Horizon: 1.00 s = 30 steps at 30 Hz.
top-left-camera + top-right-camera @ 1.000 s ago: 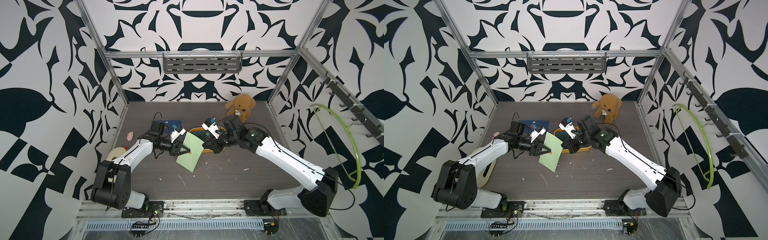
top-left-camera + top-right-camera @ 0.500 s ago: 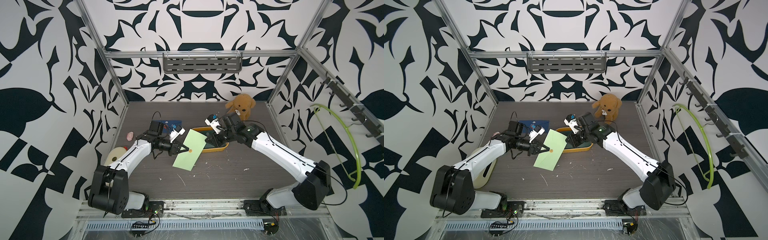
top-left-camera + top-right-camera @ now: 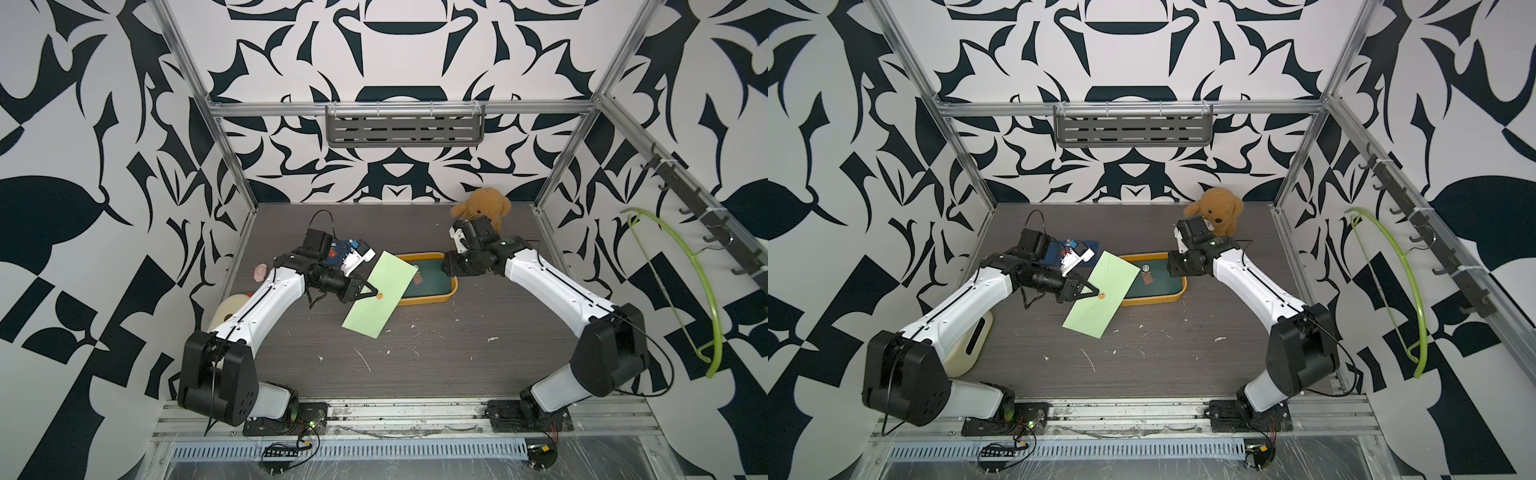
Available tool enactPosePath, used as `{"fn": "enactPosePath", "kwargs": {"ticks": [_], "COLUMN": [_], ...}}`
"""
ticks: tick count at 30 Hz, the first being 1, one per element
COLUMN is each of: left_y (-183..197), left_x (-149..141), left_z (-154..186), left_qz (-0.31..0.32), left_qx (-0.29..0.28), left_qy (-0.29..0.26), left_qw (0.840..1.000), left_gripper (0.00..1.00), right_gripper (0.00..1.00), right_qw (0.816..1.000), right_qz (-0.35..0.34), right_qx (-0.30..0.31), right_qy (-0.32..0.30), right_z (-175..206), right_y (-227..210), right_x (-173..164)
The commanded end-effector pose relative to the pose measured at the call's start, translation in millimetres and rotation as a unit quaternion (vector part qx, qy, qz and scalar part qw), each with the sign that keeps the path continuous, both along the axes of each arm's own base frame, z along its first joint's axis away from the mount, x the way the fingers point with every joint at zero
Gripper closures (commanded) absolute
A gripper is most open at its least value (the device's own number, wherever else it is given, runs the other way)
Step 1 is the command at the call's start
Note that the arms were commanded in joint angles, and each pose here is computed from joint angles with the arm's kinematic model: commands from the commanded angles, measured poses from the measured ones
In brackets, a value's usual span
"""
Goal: Put the sealed envelopes into the storage box
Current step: Pick up the storage box at the center of the board.
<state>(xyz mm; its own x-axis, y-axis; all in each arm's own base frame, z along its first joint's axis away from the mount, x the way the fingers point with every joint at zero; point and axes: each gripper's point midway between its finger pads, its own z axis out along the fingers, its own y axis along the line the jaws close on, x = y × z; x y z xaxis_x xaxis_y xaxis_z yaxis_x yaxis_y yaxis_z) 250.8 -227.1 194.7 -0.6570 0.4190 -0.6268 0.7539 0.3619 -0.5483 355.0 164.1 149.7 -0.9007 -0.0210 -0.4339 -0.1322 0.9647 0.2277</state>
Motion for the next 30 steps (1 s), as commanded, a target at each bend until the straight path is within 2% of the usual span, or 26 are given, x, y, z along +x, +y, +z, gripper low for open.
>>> {"fn": "enactPosePath", "kwargs": {"ticks": [1, 10, 15, 23, 30], "left_y": [6.8, 3.1, 3.4, -4.7, -15.5], "left_x": [-2.9, -4.2, -4.4, -0.7, 2.8], "left_z": [-4.0, 2.0, 4.0, 10.2, 6.3], "left_qz": [0.010, -0.003, -0.004, -0.011, -0.037], "left_qx": [0.042, 0.057, 0.066, 0.075, 0.111], "left_qy": [0.044, 0.042, 0.042, 0.028, 0.021], "left_qw": [0.998, 0.997, 0.997, 0.997, 0.993], "left_gripper": [1.00, 1.00, 1.00, 1.00, 1.00], "right_gripper": [0.52, 0.59, 0.69, 0.89, 0.95], "right_qw": [0.998, 0.995, 0.995, 0.995, 0.997], "right_qz": [-0.048, -0.046, -0.042, -0.025, 0.034], "right_qx": [-0.038, -0.049, -0.049, -0.038, 0.017], "right_qy": [0.025, 0.068, 0.082, 0.086, 0.073], "right_z": [-11.7, -50.1, -62.7, -66.0, -52.9], "right_y": [-22.4, -21.8, -20.4, -15.2, 12.0], "right_x": [4.1, 7.1, 7.3, 5.8, -4.3]}}
